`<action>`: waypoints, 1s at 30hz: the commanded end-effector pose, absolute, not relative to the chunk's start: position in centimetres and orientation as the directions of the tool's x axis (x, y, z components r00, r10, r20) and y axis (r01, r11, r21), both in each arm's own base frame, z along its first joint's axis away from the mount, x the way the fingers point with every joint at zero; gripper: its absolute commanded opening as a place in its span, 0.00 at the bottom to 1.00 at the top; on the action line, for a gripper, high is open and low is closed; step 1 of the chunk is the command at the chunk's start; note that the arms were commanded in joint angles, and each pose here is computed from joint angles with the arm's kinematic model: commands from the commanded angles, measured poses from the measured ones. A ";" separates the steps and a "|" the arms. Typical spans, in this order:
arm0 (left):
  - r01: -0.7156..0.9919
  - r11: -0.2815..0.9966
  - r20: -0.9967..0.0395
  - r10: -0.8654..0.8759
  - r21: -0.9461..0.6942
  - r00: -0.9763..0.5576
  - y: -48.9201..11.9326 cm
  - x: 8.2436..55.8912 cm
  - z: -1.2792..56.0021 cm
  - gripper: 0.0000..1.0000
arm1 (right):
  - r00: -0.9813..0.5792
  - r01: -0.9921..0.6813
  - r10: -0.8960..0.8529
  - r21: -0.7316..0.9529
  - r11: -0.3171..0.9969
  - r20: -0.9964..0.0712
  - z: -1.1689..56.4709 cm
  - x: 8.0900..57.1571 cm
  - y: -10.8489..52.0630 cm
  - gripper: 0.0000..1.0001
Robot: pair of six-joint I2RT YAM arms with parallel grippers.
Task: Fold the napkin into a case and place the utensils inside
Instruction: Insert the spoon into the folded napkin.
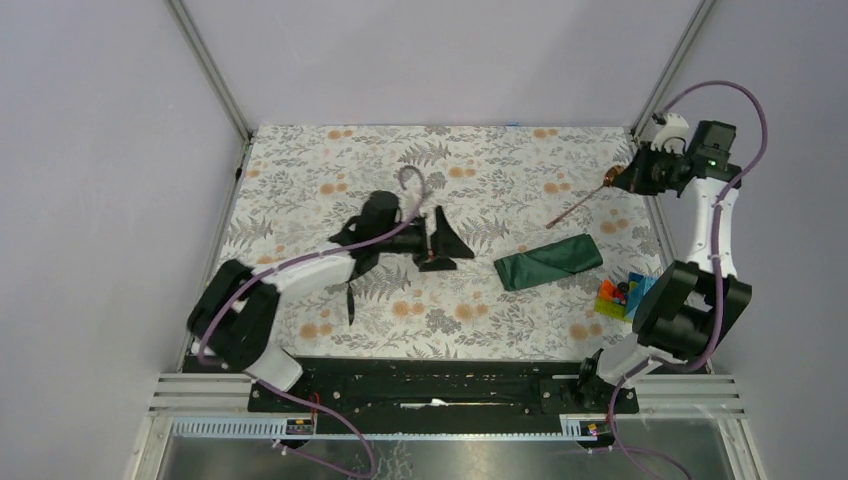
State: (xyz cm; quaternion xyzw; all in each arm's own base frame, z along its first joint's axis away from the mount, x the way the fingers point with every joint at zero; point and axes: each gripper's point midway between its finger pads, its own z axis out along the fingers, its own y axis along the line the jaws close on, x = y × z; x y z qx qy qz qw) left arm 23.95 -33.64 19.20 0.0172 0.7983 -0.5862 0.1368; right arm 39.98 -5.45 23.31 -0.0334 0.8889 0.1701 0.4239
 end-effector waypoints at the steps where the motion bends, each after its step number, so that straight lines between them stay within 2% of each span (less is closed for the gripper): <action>1: 0.325 0.225 -0.296 0.151 -0.919 -0.943 -38.4 20.1 17.5 0.92 | -0.749 -0.181 0.200 0.486 0.855 -0.631 20.9 36.4 -5.1 0.00; 4: 0.283 0.205 -0.244 0.197 -0.937 -0.950 -40.5 19.6 15.7 0.77 | -0.723 -0.135 0.261 0.502 0.854 -0.639 19.8 36.7 -6.0 0.00; 8: 0.228 0.211 -0.187 0.200 -0.950 -0.962 -42.1 20.0 13.5 0.63 | -0.724 -0.080 0.308 0.518 0.852 -0.617 18.4 36.5 -7.3 0.00; 11: 0.166 0.212 -0.126 0.192 -0.963 -0.973 -42.8 20.2 11.9 0.61 | -0.742 -0.056 0.315 0.523 0.851 -0.592 17.3 36.1 -8.0 0.00; 14: 0.107 0.222 -0.073 0.155 -0.969 -0.985 -43.4 20.7 10.8 0.71 | -0.751 -0.033 0.315 0.509 0.860 -0.581 16.3 35.9 -8.5 0.00; 16: 0.067 0.255 -0.038 0.118 -0.965 -0.992 -43.6 21.3 9.5 0.71 | -0.759 -0.023 0.317 0.511 0.859 -0.568 15.7 35.9 -8.7 0.00; 23: -0.040 0.229 0.040 -0.001 -0.973 -0.999 -44.7 23.0 8.2 0.50 | -0.791 0.006 0.317 0.510 0.860 -0.524 13.8 35.9 -9.3 0.00; 30: -0.067 0.261 0.054 -0.056 -0.963 -0.997 -45.1 23.8 7.0 0.44 | -0.798 0.036 0.319 0.489 0.872 -0.511 12.9 35.8 -9.9 0.00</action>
